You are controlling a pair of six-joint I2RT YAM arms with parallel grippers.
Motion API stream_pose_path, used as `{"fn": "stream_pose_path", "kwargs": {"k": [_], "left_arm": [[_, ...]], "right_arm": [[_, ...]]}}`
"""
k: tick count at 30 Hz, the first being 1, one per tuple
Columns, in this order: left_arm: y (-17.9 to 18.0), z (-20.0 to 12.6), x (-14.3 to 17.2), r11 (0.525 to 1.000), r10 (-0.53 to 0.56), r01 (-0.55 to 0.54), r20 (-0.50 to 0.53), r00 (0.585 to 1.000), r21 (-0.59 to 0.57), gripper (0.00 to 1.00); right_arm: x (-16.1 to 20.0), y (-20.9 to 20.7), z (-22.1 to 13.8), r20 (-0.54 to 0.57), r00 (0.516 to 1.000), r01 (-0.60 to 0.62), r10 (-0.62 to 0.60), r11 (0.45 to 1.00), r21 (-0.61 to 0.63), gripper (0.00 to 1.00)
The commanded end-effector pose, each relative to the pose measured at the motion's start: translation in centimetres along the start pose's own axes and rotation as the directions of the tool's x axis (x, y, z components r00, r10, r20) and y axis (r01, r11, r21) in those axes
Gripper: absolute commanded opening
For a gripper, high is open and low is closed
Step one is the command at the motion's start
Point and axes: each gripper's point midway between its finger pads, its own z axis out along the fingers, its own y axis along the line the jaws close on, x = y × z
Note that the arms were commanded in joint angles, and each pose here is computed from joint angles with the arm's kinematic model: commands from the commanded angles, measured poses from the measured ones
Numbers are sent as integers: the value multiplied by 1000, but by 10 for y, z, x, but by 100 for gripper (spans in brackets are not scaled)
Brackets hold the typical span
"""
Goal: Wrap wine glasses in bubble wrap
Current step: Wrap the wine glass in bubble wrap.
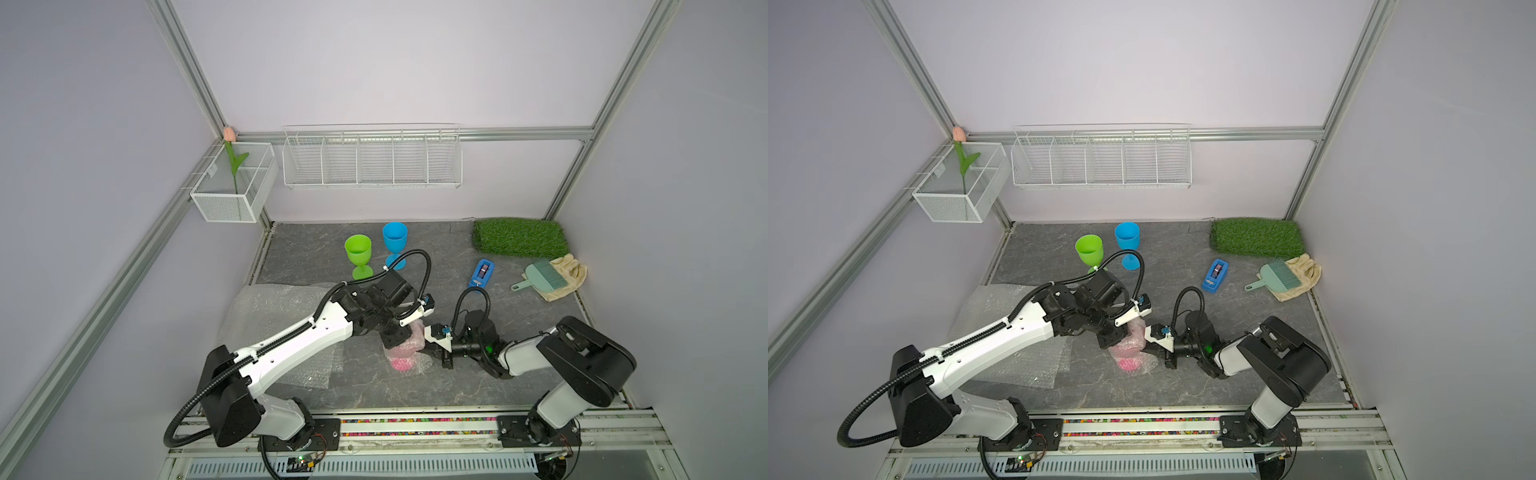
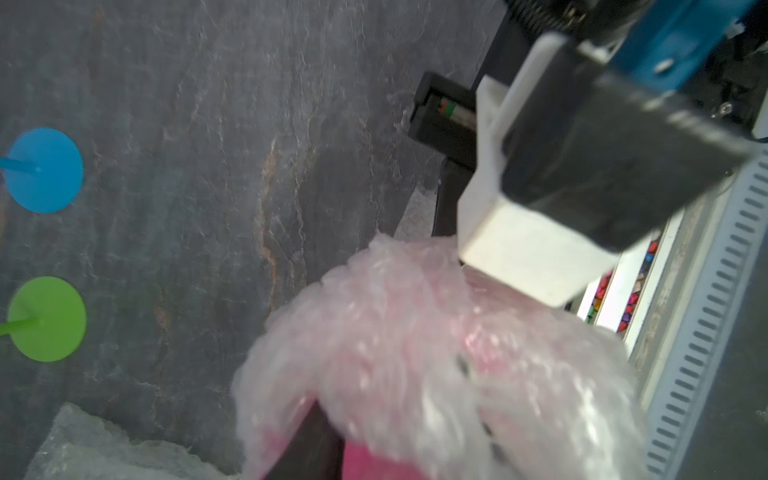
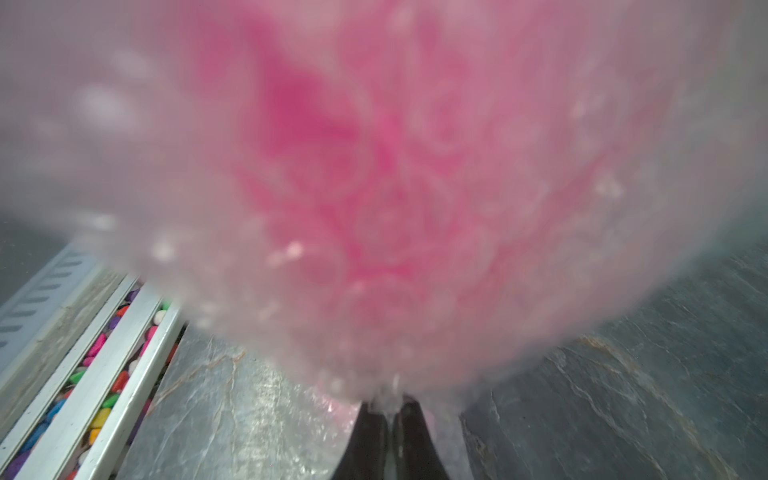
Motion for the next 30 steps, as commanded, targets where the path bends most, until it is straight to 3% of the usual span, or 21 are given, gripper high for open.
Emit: {"fn": "stream_pose_path", "kwargs": {"k": [1, 8, 12, 17, 19, 26, 30], "left_arm": [[-1, -31, -16, 1000, -27, 27, 70, 997, -1, 44], [-14, -46, -40, 997, -2, -10, 153, 988, 77, 62], [-28, -33, -31, 986, 32, -52, 125, 992, 156, 74], [-39, -11, -5, 971, 50, -55, 28, 998, 231, 71], [-40, -5, 4, 969, 54, -49, -16, 998, 241, 65], [-26, 27, 23, 980, 28, -6, -107, 994, 200, 15], [-26, 44, 31, 973, -11, 39, -120, 993, 229, 2]], "right_arm": [[5, 3, -1, -13, 1000, -15, 15, 1000, -17, 7], [5, 4, 0, -14, 1000, -19, 19, 1000, -24, 7], [5, 4, 0, -15, 1000, -21, 20, 999, -30, 7], [7, 5, 2, -19, 999, -28, 28, 999, -37, 7], [7, 4, 2, -21, 999, -31, 30, 999, -39, 7], [8, 6, 4, -27, 999, -44, 42, 998, -54, 7], [9, 7, 4, -29, 999, -46, 45, 997, -59, 7]]}}
